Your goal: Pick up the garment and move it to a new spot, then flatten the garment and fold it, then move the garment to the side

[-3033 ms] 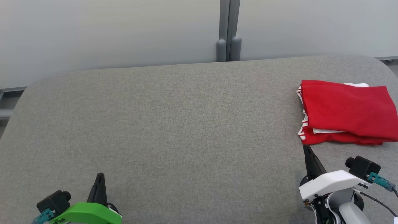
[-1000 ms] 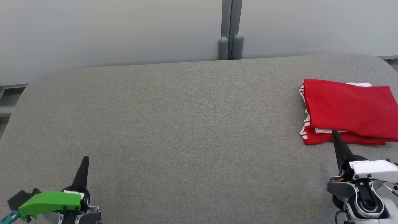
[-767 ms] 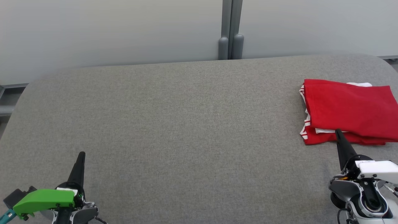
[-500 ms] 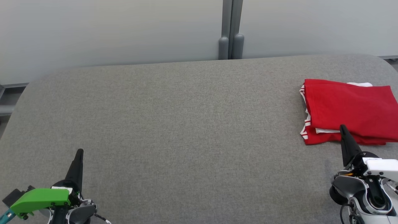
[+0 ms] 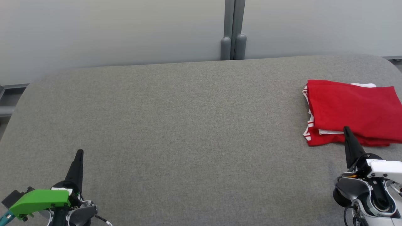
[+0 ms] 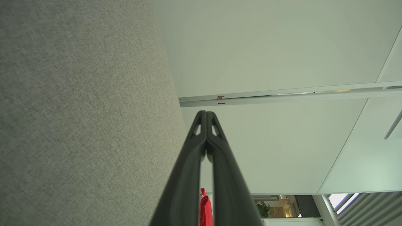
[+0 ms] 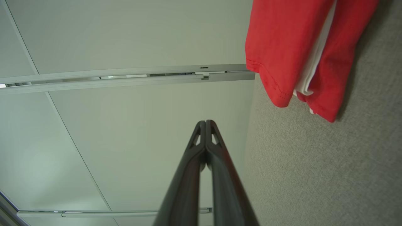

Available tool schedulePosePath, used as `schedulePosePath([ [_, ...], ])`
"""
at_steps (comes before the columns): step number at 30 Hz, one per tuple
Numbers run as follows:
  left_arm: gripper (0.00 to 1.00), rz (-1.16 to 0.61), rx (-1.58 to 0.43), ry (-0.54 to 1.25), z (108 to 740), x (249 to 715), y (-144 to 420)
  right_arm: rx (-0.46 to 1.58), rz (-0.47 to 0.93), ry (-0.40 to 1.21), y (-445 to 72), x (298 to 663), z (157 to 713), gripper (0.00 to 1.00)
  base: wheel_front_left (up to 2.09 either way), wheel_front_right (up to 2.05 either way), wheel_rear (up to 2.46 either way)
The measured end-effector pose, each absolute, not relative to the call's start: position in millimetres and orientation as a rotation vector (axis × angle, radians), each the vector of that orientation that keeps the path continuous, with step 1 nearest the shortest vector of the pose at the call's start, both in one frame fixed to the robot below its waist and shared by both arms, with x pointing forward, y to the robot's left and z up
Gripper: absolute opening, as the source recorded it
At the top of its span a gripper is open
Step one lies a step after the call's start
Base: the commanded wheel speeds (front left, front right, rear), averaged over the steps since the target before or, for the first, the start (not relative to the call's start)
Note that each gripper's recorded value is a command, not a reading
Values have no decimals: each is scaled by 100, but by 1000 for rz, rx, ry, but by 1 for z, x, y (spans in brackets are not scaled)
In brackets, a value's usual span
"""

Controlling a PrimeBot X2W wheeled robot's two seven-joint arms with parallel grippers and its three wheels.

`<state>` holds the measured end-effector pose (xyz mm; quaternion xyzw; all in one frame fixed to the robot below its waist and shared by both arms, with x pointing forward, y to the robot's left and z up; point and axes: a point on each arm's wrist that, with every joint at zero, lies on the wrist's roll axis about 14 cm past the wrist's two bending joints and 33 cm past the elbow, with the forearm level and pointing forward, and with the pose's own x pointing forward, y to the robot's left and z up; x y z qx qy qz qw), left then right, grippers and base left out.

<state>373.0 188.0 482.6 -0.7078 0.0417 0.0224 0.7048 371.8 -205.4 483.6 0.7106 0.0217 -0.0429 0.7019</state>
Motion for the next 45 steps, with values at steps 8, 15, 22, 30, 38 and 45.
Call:
schedulePosePath([
  [8,0,50,-1574,92,483,373,188,1583,-97,49,-205,372,483,0,0,0,0],
  [15,0,50,-1574,92,483,373,188,1584,-98,49,-205,372,483,0,0,0,0],
  [22,0,50,-1574,92,483,373,188,1584,-99,50,-205,372,482,0,0,0,0],
  [30,0,50,-1574,91,483,373,188,1585,-101,51,-205,371,482,0,0,0,0],
  [38,0,50,-1574,91,483,373,188,1586,-102,52,-205,371,481,0,0,0,0],
  [45,0,50,-1574,91,483,373,188,1587,-103,52,-205,371,481,0,0,0,0],
])
